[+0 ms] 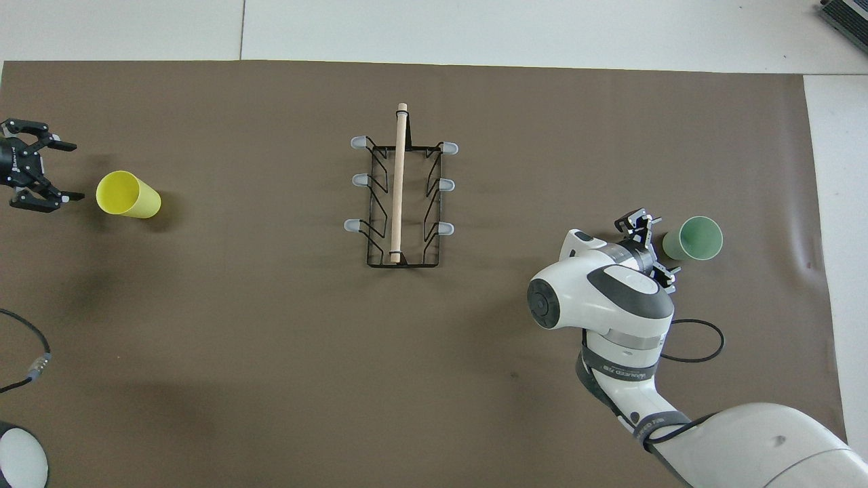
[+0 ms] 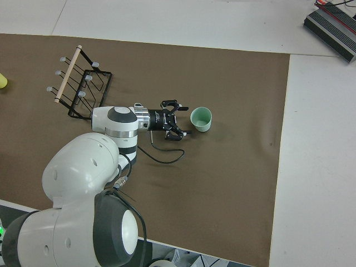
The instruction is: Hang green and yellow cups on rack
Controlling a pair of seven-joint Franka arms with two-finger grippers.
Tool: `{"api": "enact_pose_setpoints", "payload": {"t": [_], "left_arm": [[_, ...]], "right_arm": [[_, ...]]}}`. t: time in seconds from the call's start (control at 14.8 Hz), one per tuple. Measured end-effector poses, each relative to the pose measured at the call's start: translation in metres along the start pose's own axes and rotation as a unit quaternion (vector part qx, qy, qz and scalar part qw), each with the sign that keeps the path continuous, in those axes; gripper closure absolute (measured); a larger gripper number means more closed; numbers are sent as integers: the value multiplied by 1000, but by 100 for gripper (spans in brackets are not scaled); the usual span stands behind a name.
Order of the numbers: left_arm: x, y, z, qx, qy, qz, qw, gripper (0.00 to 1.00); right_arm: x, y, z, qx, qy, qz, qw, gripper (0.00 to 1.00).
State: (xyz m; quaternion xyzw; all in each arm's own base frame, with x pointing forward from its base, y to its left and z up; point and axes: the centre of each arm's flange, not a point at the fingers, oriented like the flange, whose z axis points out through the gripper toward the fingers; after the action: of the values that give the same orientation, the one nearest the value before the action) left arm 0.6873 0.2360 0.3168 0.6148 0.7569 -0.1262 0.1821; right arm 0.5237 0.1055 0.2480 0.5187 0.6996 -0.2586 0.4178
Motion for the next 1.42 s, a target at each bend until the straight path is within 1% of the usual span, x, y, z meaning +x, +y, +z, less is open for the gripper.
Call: {"api": "enact_pose_setpoints", "payload": {"t": [0.2,0.34,0.61,0.74,0.88,1.01,1.08,1.21,1.35,1.42], "left_arm": [[9,-23,8,-15,-57,-51,997,0],[16,-40,14,-32,-100,-84,991,0],[30,-76,36,-66,-157,-114,979,0],[30,-89,50,-94,-172,-129,972,0],[19,-91,61,-113,-181,-143,967,0],[10,-93,70,-123,-188,-154,962,0],[8,-96,74,-128,-195,-160,959,0],[4,-101,82,-139,-206,-166,954,0],[-2,-103,86,-142,-208,-169,953,0],[-4,-103,87,-143,-209,-167,953,0]], "right_arm": [[-3,-4,14,-13,2,-9,1000,0],[-8,-5,24,-17,3,-11,1000,0],[-14,-7,36,-31,6,-17,999,0],[-17,-9,45,-39,9,-19,999,0],[-16,-15,51,-39,10,-16,999,6],[-14,-17,51,-39,9,-11,999,26],[-16,-17,50,-40,9,-3,999,30],[-19,-17,49,-41,9,10,999,30],[-28,-17,50,-38,8,29,999,30],[-36,-16,48,-31,17,49,998,30]]}}
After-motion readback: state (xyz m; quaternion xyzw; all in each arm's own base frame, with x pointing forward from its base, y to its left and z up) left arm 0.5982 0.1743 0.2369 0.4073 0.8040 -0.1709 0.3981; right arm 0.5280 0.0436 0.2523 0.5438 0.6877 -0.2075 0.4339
